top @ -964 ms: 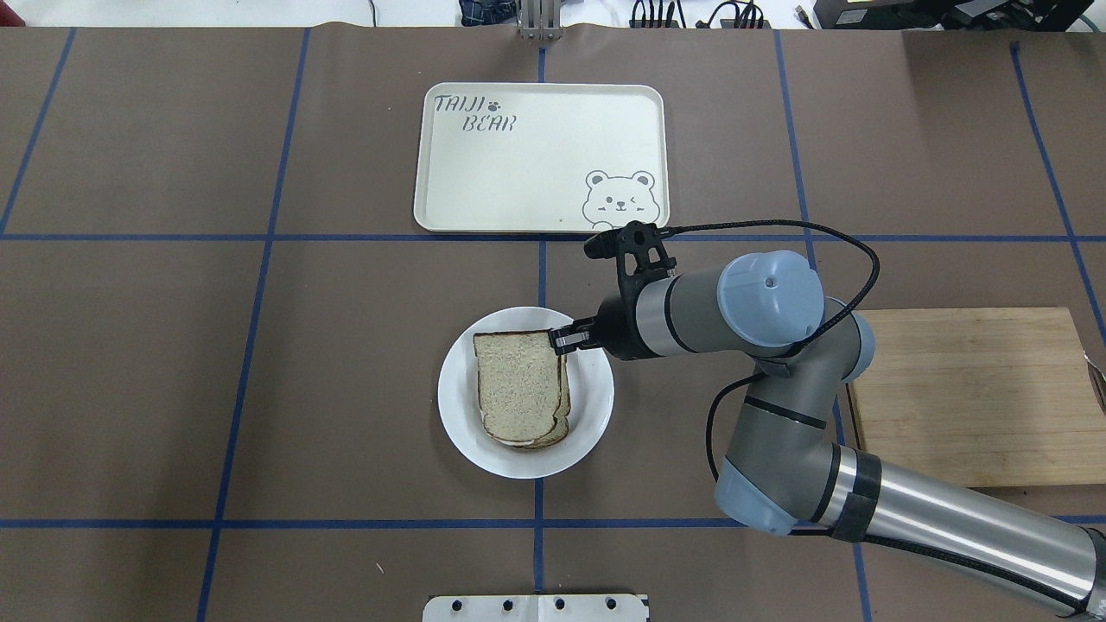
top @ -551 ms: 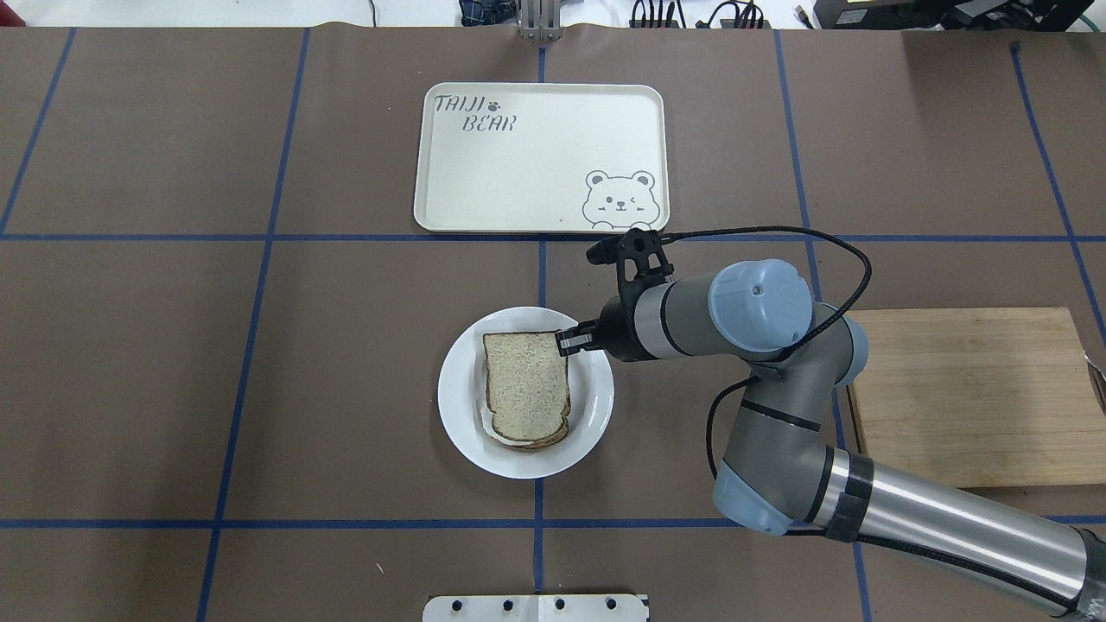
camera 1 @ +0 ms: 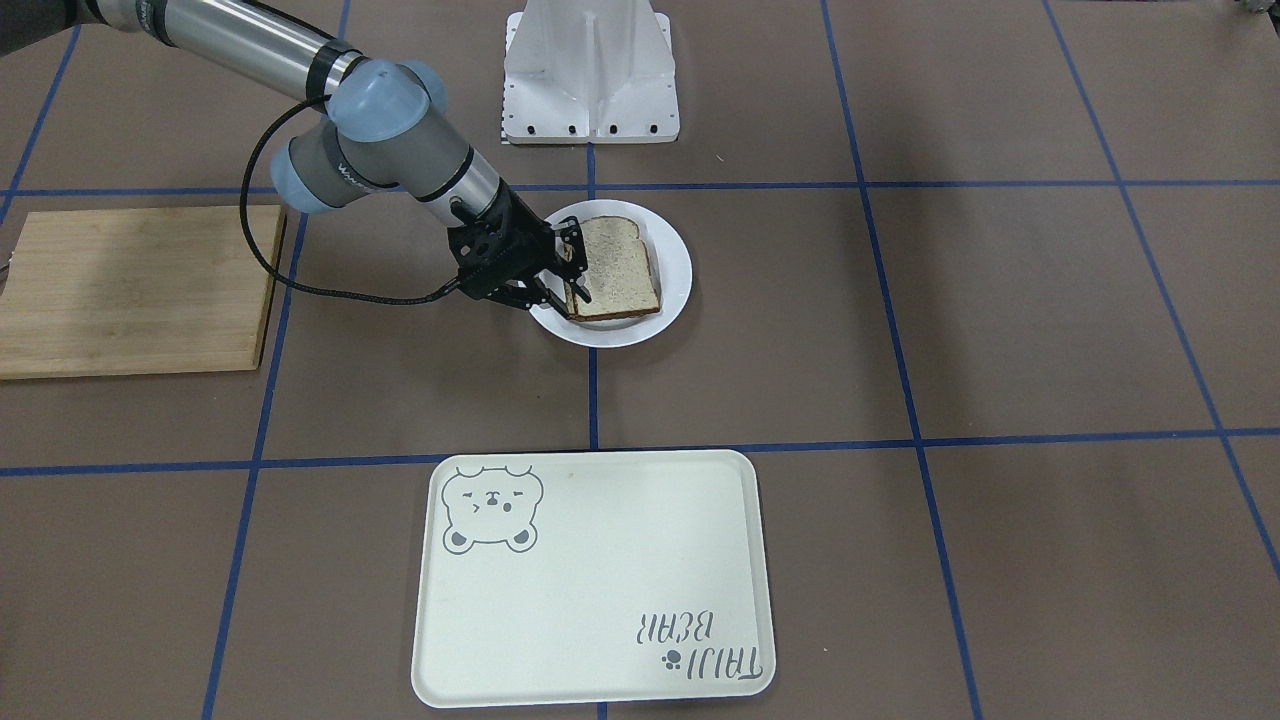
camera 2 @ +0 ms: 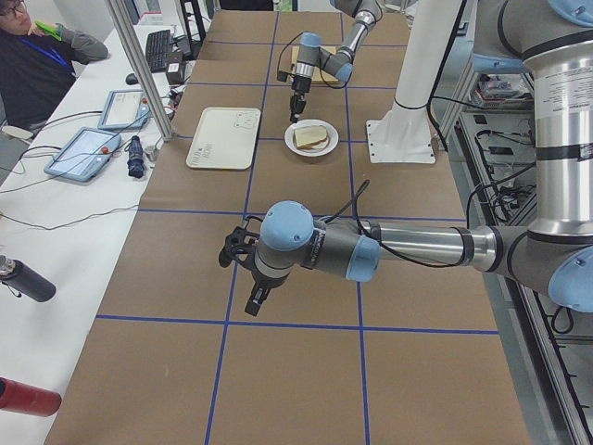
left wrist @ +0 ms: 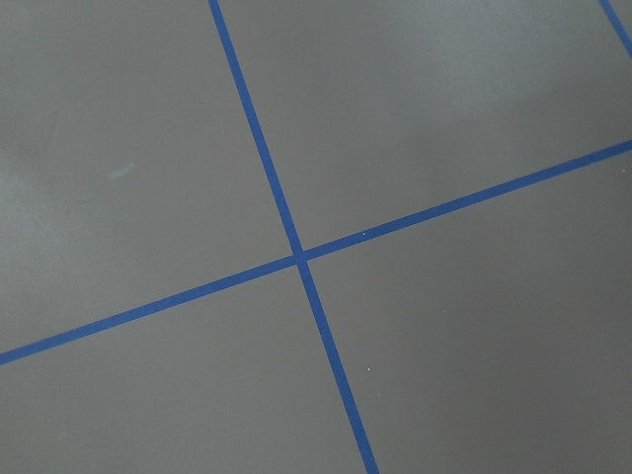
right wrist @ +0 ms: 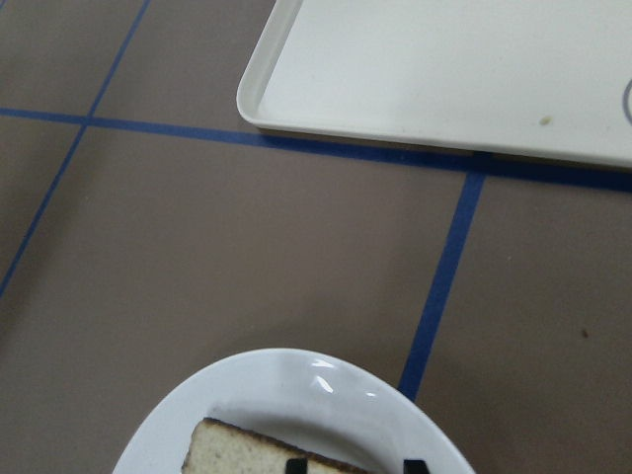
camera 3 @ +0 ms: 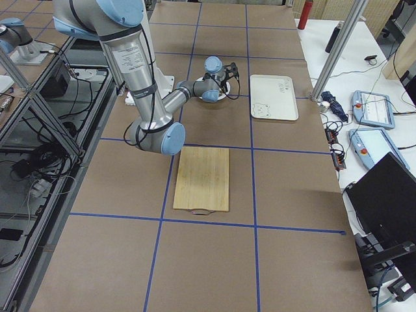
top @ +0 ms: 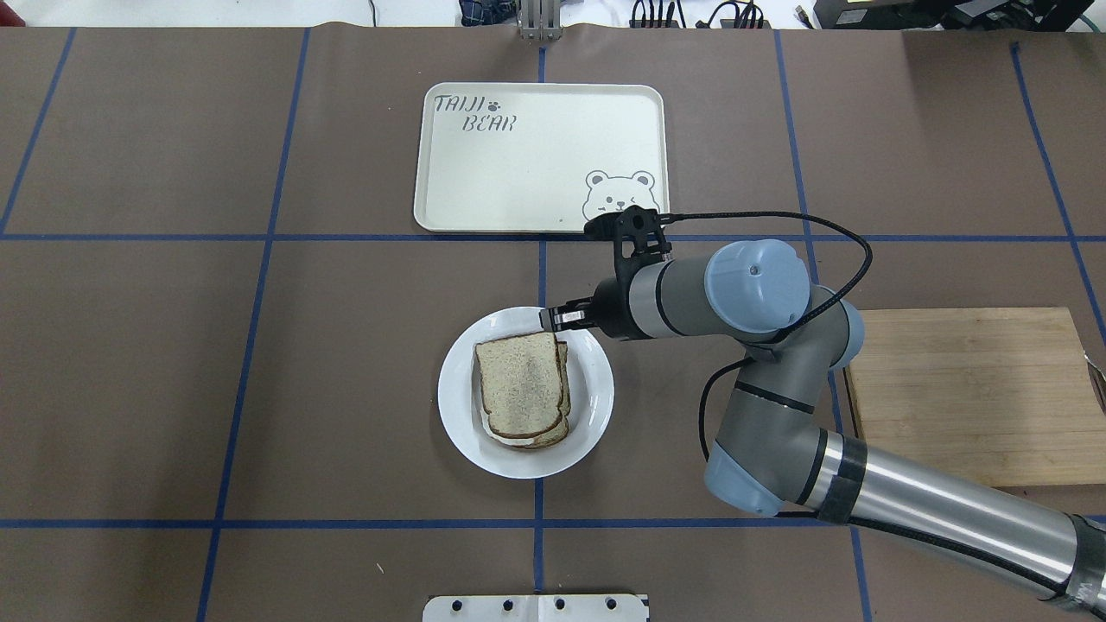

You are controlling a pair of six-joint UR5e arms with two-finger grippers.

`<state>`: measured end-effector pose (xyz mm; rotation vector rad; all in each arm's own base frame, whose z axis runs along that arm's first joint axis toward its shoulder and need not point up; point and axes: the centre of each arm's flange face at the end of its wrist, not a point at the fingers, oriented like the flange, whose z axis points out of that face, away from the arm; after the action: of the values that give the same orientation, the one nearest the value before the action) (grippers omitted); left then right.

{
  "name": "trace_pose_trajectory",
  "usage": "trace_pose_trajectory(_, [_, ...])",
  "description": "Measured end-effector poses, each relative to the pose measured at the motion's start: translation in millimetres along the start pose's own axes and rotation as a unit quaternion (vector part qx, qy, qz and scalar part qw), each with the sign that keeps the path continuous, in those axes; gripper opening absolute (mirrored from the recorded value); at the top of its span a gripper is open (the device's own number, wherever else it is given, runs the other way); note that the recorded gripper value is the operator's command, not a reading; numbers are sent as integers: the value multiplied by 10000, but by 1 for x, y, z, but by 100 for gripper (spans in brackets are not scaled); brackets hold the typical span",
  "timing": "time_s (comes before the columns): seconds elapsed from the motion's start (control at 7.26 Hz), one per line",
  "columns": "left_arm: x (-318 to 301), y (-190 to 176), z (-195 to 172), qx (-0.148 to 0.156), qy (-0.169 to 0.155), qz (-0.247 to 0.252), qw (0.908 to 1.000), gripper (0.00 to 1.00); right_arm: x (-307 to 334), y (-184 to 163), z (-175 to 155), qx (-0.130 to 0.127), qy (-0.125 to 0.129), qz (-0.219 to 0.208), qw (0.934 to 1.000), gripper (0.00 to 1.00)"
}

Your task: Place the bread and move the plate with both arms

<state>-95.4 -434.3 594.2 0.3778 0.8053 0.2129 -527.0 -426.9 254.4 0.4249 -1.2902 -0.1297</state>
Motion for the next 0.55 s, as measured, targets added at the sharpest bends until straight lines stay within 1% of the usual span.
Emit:
trace_pose_trajectory(0.14, [1,-1,-1,16,3,17,10000,98,14,-25,-16,-12,86,120,9999,100])
trace_pose_trajectory(0.28, [7,-6,-7,125,-5,140,9998,98,35,-55,-36,-66,310,289,9991,100])
trace_pose_trajectory(0.41, [15,-12,-14,331,-33,341,9989,98,63,-84,-58,-128,688,465,9965,100])
trace_pose_trajectory(0.55, [22,-20,-20,559,-58,464,9973,98,97,-109,-78,-235,1149,514,9918,100])
